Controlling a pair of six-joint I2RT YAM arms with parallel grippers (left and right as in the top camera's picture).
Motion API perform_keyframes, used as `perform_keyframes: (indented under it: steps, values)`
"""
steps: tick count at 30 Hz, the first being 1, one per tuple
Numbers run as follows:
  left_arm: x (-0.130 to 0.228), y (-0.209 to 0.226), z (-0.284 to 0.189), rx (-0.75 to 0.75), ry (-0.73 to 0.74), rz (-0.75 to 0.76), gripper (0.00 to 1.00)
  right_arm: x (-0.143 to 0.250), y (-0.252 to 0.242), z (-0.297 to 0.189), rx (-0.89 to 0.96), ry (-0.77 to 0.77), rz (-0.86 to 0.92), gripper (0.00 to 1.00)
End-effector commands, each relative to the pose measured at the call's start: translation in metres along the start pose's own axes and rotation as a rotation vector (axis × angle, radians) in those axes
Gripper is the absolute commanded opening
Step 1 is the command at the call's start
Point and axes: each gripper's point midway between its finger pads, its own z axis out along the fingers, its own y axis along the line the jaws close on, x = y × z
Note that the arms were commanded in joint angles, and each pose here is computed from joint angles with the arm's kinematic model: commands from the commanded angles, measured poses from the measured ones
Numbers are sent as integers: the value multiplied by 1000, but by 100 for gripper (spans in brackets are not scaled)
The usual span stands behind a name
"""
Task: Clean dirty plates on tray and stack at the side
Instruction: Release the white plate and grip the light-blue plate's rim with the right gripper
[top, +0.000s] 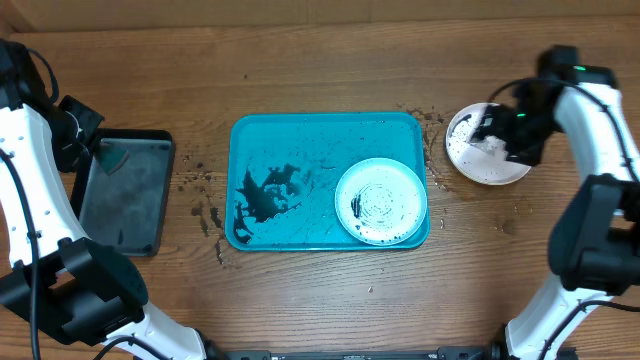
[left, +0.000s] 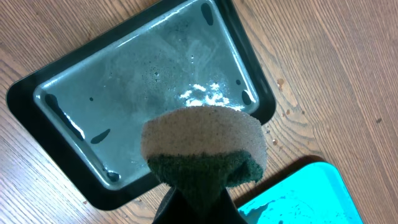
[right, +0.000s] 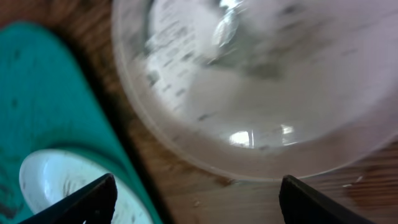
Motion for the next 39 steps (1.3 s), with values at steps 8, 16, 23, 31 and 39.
perform_keyframes:
  steps: [8,16,23,31,39]
  values:
    - [3,-3,3,3,11,13,4,69,81,32,191,62,-260,75]
    - [4,-6,3,21,21,23,5,95,73,60,221,122,-265,41]
    - [5,-7,3,24,22,24,4,99,70,67,216,130,-262,37]
    - [4,-7,3,24,22,24,4,104,66,75,218,145,-238,32]
    - [5,-7,3,24,22,24,4,108,71,79,175,161,-234,32]
